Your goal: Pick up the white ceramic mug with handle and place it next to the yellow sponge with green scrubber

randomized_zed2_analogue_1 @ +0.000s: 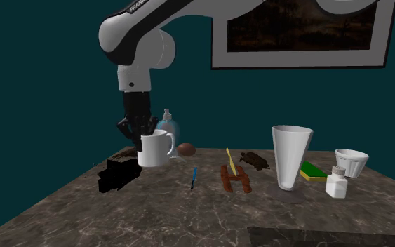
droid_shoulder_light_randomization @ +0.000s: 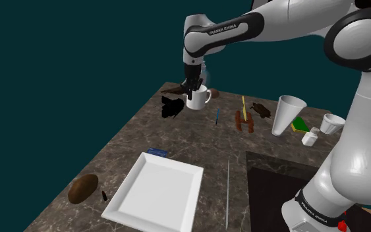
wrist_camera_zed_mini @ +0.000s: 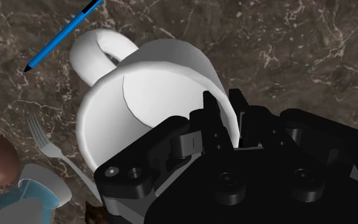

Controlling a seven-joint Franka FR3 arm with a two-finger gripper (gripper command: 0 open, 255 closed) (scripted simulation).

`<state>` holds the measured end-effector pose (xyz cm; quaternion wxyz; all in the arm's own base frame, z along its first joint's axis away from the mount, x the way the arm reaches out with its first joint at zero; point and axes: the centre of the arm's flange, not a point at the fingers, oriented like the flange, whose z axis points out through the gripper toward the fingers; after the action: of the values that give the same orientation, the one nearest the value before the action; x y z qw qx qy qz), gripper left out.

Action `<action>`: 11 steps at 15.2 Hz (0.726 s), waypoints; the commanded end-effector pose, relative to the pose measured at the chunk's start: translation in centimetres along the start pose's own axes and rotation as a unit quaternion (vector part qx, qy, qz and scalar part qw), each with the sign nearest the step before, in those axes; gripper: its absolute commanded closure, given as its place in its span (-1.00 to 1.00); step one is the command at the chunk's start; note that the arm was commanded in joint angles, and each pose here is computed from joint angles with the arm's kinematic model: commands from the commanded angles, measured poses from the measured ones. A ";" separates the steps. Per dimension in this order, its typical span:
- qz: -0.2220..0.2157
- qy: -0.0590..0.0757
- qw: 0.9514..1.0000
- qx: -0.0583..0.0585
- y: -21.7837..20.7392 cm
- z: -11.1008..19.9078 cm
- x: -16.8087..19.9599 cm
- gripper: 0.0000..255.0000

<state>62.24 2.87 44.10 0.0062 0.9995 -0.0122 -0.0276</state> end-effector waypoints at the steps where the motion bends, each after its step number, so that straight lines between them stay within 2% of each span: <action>1: 0.000 0.000 1.000 0.000 0.0 -1.2 -0.1 1.00; 11: 0.000 0.000 1.000 0.000 0.0 -6.5 -0.4 1.00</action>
<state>62.12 2.86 50.03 0.0061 0.9995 -0.0123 -0.0276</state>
